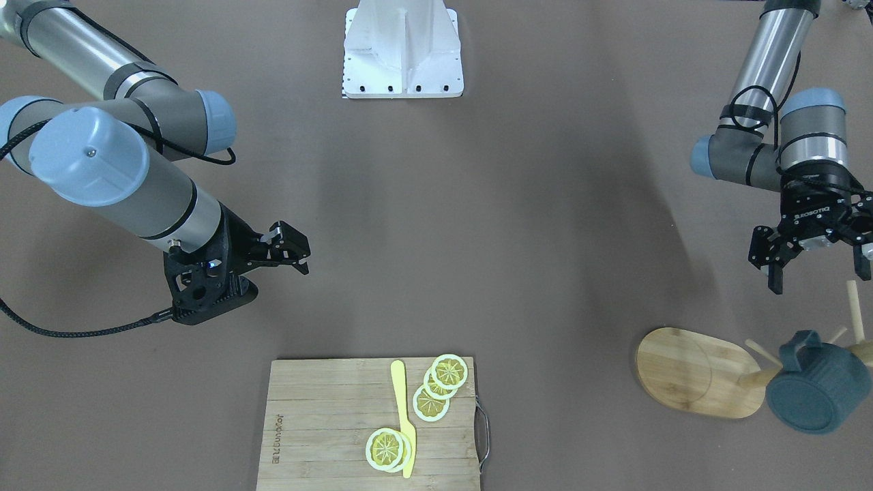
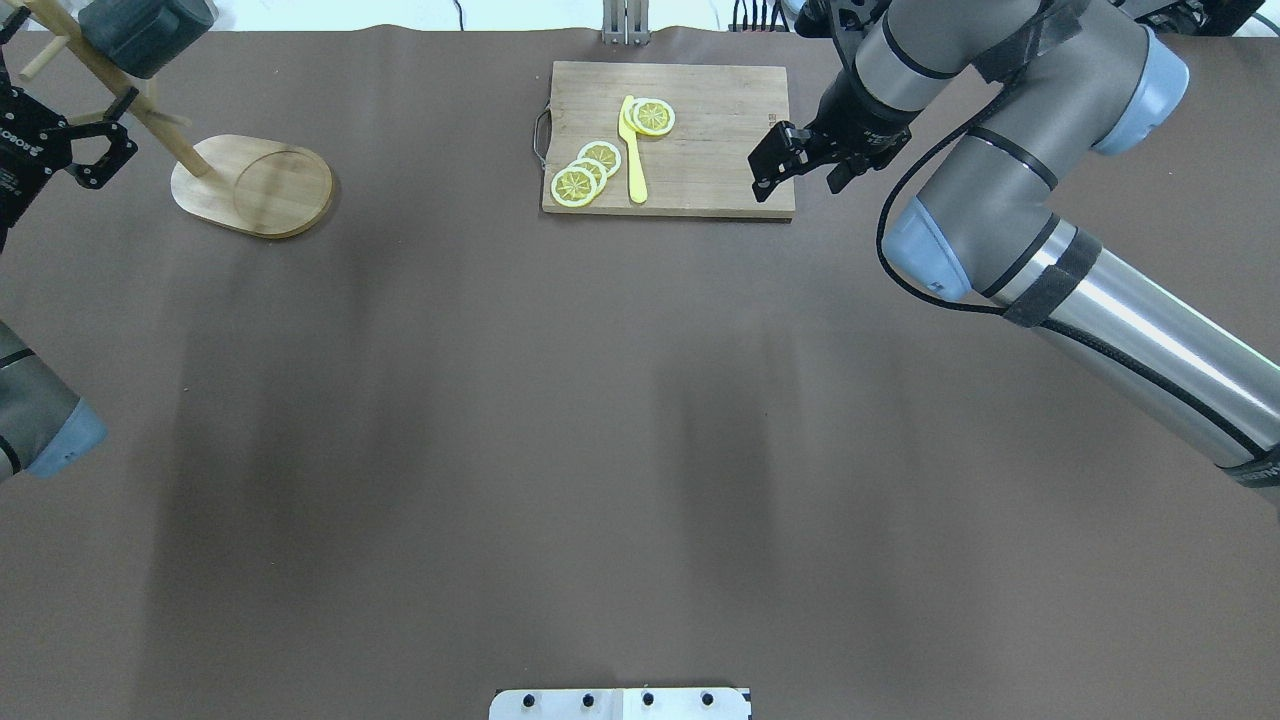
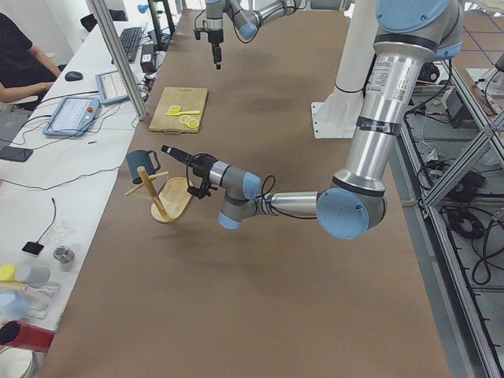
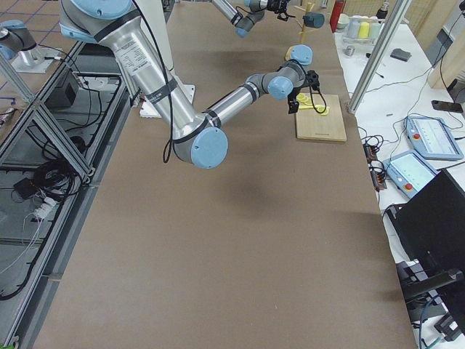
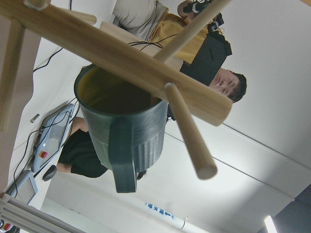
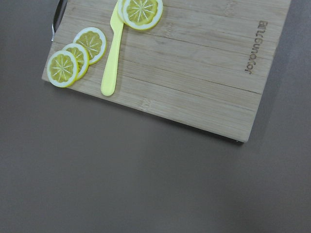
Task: Hang cup on storage rack
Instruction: 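Open the left gripper and withdraw it while the right arm retracts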
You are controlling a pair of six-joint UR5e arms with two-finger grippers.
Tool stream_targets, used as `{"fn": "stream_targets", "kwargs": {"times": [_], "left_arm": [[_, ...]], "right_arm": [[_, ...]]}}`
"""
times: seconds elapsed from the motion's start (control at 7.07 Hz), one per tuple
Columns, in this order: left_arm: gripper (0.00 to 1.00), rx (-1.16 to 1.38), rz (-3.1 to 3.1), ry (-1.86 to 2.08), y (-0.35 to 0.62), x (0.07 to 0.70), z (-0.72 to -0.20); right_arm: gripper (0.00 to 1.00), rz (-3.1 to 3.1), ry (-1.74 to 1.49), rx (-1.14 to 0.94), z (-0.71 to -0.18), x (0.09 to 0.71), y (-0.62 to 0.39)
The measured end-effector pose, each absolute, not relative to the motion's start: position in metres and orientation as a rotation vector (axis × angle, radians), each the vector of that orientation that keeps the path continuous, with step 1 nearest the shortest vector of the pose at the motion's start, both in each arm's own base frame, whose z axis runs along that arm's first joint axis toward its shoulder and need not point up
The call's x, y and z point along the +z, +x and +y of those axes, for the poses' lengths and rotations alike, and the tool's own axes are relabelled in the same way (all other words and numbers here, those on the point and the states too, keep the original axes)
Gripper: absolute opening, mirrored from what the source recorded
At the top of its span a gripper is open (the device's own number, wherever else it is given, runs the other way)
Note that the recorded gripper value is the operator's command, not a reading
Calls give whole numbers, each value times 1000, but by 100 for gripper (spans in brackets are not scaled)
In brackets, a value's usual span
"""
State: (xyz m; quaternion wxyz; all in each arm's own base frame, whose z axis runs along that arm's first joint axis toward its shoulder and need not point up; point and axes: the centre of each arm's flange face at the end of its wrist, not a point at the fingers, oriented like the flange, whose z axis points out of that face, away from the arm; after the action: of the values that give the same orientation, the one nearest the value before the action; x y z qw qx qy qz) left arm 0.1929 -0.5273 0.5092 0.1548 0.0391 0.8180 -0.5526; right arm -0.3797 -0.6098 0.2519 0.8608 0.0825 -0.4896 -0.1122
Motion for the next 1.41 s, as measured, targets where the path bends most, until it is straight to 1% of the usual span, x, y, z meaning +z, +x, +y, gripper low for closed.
{"fn": "stream_targets", "kwargs": {"times": [0.42,0.85,1.13,1.41], "left_arm": [[99,-1539,2388,135,178,491,-507],[99,-1417,2354,349,143,470,-464],[99,-1315,2225,601,114,433,-430],[99,-1188,1957,946,72,389,-396]], "right_arm": [[100,-1024,168,-231,-611,257,-378],[100,-1010,155,-215,-614,277,-366],[100,-999,139,-199,-614,291,-361],[100,-979,119,-159,-620,313,-343]]}}
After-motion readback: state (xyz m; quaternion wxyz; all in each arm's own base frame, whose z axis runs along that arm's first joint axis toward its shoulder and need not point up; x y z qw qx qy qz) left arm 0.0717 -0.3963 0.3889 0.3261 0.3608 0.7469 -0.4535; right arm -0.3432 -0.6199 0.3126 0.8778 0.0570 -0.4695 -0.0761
